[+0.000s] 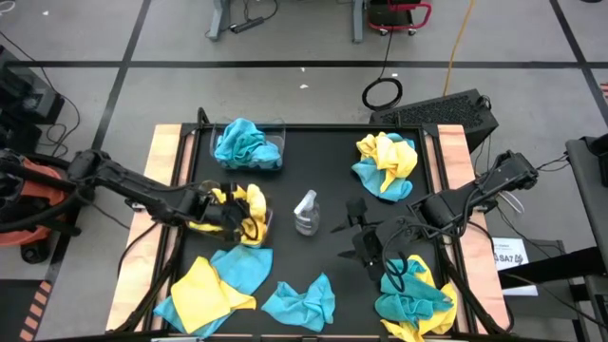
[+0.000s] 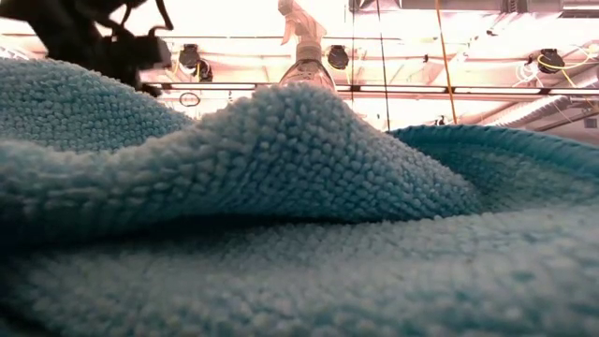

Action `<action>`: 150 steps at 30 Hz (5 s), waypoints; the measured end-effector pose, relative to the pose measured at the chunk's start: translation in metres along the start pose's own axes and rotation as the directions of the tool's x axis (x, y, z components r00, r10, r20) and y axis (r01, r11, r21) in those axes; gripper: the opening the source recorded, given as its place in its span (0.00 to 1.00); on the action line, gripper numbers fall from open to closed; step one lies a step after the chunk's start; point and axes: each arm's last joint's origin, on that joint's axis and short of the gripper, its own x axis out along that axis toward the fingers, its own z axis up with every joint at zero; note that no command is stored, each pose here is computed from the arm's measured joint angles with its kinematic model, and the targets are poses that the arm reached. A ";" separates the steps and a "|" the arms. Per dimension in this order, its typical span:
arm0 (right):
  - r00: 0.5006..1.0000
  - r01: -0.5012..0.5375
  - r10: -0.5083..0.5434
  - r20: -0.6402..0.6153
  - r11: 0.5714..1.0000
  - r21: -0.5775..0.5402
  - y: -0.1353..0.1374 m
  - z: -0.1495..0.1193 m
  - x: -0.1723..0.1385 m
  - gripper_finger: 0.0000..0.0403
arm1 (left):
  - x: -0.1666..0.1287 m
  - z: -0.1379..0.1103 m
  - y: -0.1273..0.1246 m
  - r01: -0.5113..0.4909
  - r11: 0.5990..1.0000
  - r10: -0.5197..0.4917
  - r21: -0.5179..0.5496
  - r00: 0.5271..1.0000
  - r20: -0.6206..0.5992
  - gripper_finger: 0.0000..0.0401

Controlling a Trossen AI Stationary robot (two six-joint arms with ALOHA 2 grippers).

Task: Sort microfiber towel by color & place in baskets
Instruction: Put the yellow microfiber cloth into the bottom transparent bin, then put the blue microfiber cloth into the top transparent bin

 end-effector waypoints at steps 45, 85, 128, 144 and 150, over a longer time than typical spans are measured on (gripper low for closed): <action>1.000 -0.002 0.003 -0.016 1.000 0.026 0.000 -0.002 0.000 0.67 | 0.010 0.031 0.029 0.229 0.973 -0.228 -0.009 0.964 -0.135 0.61; 0.972 -0.216 0.206 0.114 0.973 0.085 0.029 -0.046 0.039 0.67 | -0.065 0.090 -0.009 0.435 0.891 -0.445 0.128 0.893 0.060 0.64; 0.857 -0.490 0.452 0.248 0.864 0.118 0.112 -0.147 0.167 0.67 | -0.009 0.108 -0.123 0.578 0.802 -0.597 0.150 0.787 0.156 0.64; 0.893 -0.450 0.445 0.069 0.889 0.089 0.125 -0.144 0.218 0.46 | -0.021 0.104 -0.140 0.585 0.798 -0.603 0.143 0.772 0.203 0.64; 0.897 -0.442 0.441 0.033 0.896 0.046 0.121 -0.137 0.211 0.06 | -0.022 0.104 -0.141 0.584 0.799 -0.602 0.145 0.773 0.203 0.64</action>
